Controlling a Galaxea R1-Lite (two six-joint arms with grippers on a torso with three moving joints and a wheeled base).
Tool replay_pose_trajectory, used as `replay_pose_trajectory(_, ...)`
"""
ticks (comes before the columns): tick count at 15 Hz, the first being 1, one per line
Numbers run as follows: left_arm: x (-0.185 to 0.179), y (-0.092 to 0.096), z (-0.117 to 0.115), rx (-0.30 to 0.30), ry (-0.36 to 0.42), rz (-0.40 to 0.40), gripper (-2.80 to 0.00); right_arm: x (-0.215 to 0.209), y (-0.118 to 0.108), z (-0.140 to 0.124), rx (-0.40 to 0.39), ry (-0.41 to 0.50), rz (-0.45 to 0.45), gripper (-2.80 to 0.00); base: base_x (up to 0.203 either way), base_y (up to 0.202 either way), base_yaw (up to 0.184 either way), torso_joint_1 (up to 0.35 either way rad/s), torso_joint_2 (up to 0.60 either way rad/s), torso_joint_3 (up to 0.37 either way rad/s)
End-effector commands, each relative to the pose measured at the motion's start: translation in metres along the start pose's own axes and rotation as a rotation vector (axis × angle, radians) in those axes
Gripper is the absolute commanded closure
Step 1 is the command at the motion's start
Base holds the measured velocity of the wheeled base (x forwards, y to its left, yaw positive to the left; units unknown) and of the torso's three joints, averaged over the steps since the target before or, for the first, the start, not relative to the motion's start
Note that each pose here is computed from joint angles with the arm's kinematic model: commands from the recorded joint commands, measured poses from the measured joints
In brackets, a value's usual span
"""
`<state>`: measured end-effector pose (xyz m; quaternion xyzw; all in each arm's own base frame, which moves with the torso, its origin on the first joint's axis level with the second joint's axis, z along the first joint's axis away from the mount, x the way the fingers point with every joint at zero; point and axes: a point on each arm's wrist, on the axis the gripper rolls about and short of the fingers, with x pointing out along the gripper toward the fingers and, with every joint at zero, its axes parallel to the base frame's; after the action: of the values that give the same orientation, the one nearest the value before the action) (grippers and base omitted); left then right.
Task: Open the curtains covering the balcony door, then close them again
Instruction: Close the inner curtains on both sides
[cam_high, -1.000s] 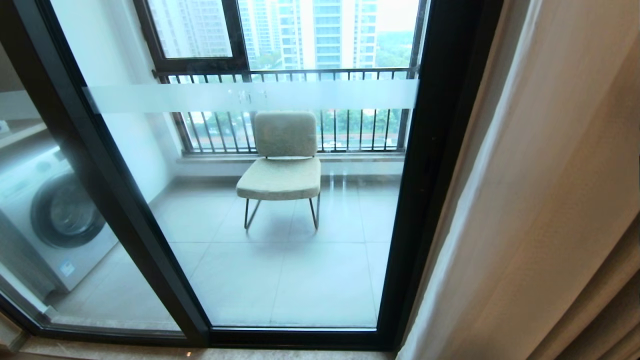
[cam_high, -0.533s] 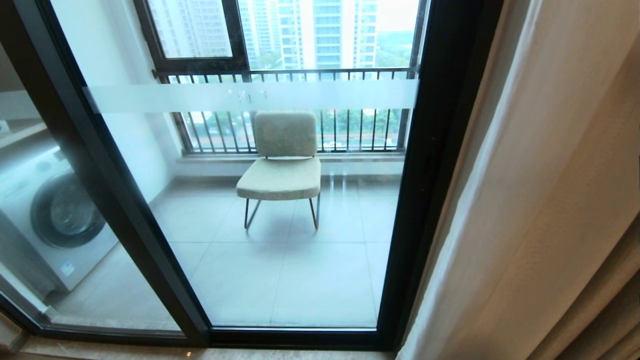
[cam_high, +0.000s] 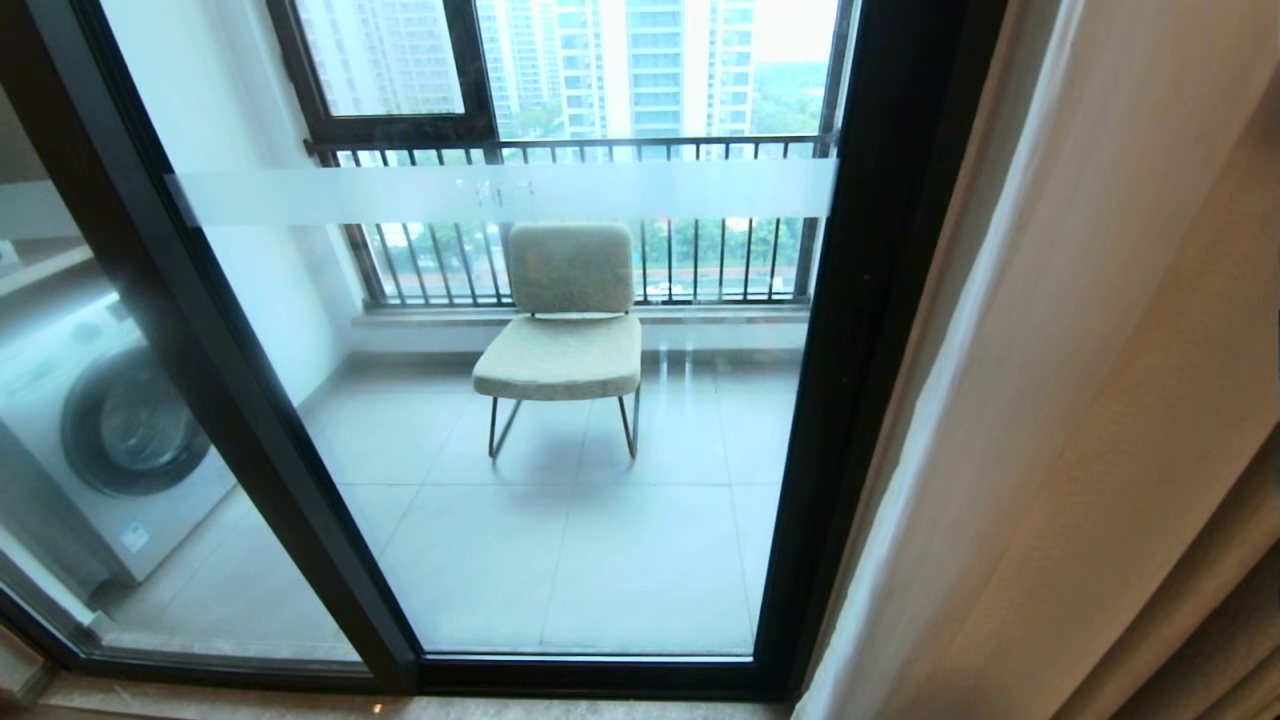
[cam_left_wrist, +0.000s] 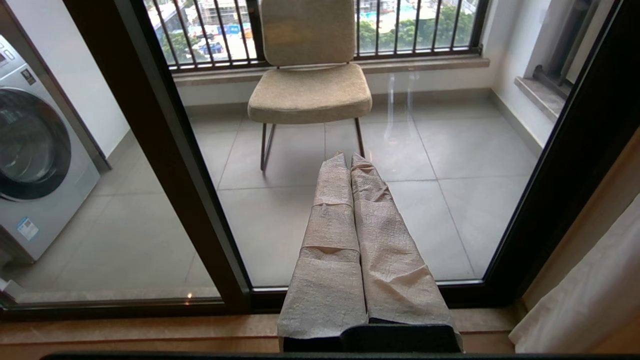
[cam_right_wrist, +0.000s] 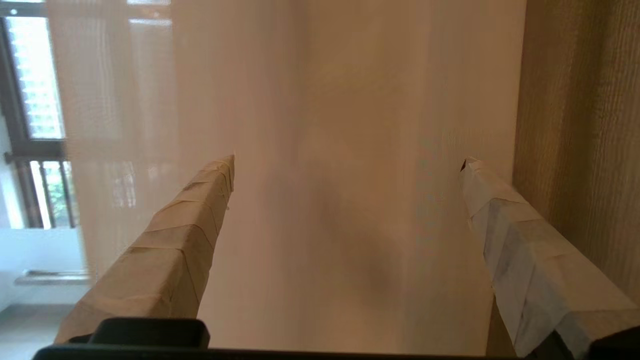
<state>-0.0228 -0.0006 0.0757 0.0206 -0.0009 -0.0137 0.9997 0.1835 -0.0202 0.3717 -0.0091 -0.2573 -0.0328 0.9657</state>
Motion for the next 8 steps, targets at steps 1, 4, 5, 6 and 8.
replay_pose_trajectory(1, 0.0, 0.0, 0.0, 0.0, 0.0, 0.0, 0.0, 0.019, -0.006, -0.017, -0.009, 0.031, -0.02, -2.8, 0.0, 0.0, 0.0, 0.0, 0.0, 0.0)
replay_pose_trajectory(4, 0.0, 0.0, 0.0, 0.0, 0.0, 0.0, 0.0, 0.038, -0.009, -0.029, -0.011, 0.046, -0.024, -2.8, 0.0, 0.0, 0.0, 0.0, 0.0, 0.0)
replay_pose_trajectory(5, 0.0, 0.0, 0.0, 0.0, 0.0, 0.0, 0.0, 0.044, -0.009, -0.034, -0.01, 0.046, -0.022, -2.8, 0.0, 0.0, 0.0, 0.0, 0.0, 0.0)
replay_pose_trajectory(6, 0.0, 0.0, 0.0, 0.0, 0.0, 0.0, 0.0, 0.049, -0.009, -0.037, -0.007, 0.048, -0.018, -2.8, 0.0, 0.0, 0.0, 0.0, 0.0, 0.0)
replay_pose_trajectory(8, 0.0, 0.0, 0.0, 0.0, 0.0, 0.0, 0.0, 0.057, -0.003, -0.042, 0.012, 0.052, 0.009, -2.8, 0.0, 0.0, 0.0, 0.0, 0.0, 0.0)
